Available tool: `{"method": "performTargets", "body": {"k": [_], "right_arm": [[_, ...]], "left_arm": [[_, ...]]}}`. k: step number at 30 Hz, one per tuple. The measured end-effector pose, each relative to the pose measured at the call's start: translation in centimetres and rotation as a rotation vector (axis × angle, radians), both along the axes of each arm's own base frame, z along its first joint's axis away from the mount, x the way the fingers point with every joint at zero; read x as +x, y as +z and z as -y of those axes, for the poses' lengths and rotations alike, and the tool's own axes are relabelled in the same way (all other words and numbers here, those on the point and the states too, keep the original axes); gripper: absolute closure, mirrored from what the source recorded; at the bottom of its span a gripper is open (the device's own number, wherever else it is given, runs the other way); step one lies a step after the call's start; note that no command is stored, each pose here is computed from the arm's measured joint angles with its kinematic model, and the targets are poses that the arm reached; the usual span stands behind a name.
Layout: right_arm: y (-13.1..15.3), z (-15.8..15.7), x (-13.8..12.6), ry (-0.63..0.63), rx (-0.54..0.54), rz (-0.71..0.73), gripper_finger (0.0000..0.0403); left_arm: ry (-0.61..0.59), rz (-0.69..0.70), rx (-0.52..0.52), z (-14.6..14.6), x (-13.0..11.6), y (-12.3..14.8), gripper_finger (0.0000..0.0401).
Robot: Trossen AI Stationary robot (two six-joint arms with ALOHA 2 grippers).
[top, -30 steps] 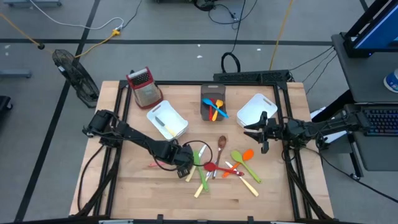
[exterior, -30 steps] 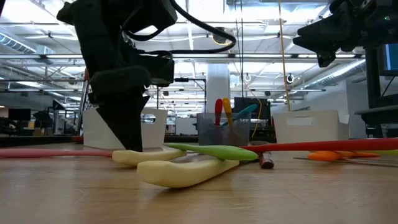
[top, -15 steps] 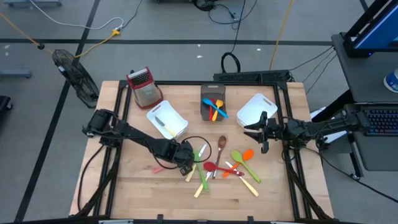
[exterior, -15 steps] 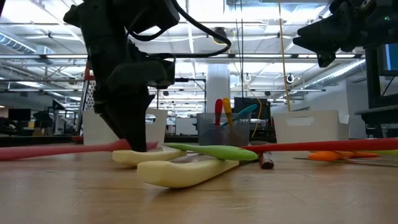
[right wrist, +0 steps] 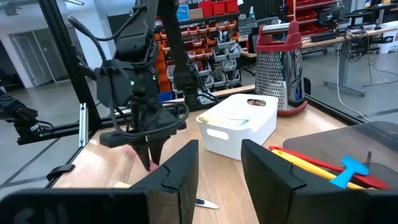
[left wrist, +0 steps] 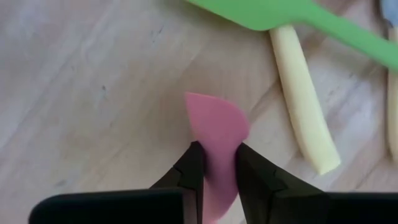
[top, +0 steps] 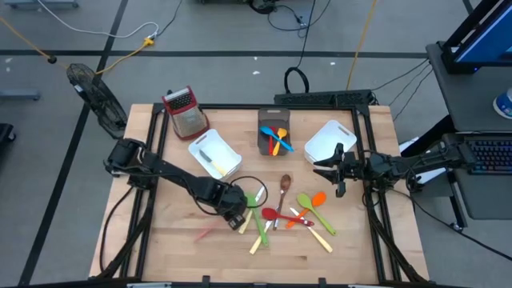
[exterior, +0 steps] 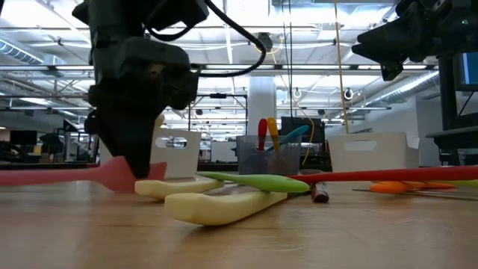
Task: Pick & Place Kitchen Items
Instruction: Put the pink spatula into the black bin
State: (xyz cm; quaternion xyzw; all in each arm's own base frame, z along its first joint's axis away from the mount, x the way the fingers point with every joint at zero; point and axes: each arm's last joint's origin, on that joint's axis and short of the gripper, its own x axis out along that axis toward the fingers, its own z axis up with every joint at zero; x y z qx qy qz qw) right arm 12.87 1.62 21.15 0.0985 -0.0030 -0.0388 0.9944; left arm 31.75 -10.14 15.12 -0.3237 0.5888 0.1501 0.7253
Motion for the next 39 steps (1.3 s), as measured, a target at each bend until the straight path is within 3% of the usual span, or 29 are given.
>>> {"method": "performTargets", "body": {"k": [8, 14, 18, 39], "right_arm": [[0.0, 0.0, 0.0, 0.0, 0.0, 0.0, 0.0289], [0.0, 0.0, 0.0, 0.0, 0.0, 0.0, 0.0289], [0.0, 0.0, 0.0, 0.0, 0.0, 0.0, 0.0289], [0.0, 0.0, 0.0, 0.0, 0.0, 0.0, 0.0289]], "left_arm": [[0.104, 0.012, -0.072, 0.2, 0.1, 0.7, 0.0344], [0.128, 0.046, -0.124, 0.1, -0.3, 2.5, 0.0394], [0.149, 0.063, -0.078, -0.2, -0.4, 2.9, 0.0394], [0.197, 0.092, -0.029, -0.6, -0.1, 2.8, 0.0401]]}}
